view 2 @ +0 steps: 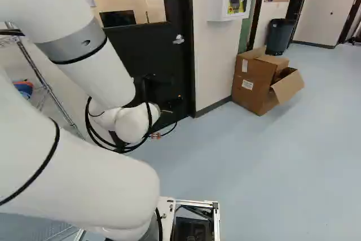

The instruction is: Open the door and move inside

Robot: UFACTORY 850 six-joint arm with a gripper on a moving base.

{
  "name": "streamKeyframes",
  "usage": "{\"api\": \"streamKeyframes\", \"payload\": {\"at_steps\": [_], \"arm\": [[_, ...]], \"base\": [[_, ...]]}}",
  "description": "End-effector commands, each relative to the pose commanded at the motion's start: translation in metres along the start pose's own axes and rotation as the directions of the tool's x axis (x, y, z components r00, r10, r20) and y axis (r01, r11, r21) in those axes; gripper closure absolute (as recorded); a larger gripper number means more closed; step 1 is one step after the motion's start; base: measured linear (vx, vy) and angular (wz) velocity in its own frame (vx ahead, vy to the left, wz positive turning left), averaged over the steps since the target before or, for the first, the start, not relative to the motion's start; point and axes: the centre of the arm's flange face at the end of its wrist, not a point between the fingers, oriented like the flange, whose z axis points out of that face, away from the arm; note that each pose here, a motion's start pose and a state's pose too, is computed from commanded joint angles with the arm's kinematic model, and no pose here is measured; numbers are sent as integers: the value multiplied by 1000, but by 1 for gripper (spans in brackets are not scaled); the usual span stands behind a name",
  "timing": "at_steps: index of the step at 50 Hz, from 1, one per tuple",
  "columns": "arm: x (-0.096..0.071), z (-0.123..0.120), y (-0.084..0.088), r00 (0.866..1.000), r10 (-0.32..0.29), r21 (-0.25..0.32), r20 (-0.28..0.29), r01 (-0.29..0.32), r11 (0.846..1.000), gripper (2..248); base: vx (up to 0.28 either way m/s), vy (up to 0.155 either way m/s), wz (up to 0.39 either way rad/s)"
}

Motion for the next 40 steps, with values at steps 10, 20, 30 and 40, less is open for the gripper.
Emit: {"api": "streamKeyframes", "payload": {"at_steps": [10,20,30,40], "arm": [[0,0,0,1000,0,0,0,0,1000,3],[0,0,0,1000,0,0,0,0,1000,3],[0,0,0,1000,0,0,0,0,1000,3],[0,0,0,1000,0,0,0,0,1000,3]], "base": [[183,-54,106],[167,-33,187],[164,-32,199],[144,-44,205]]}}
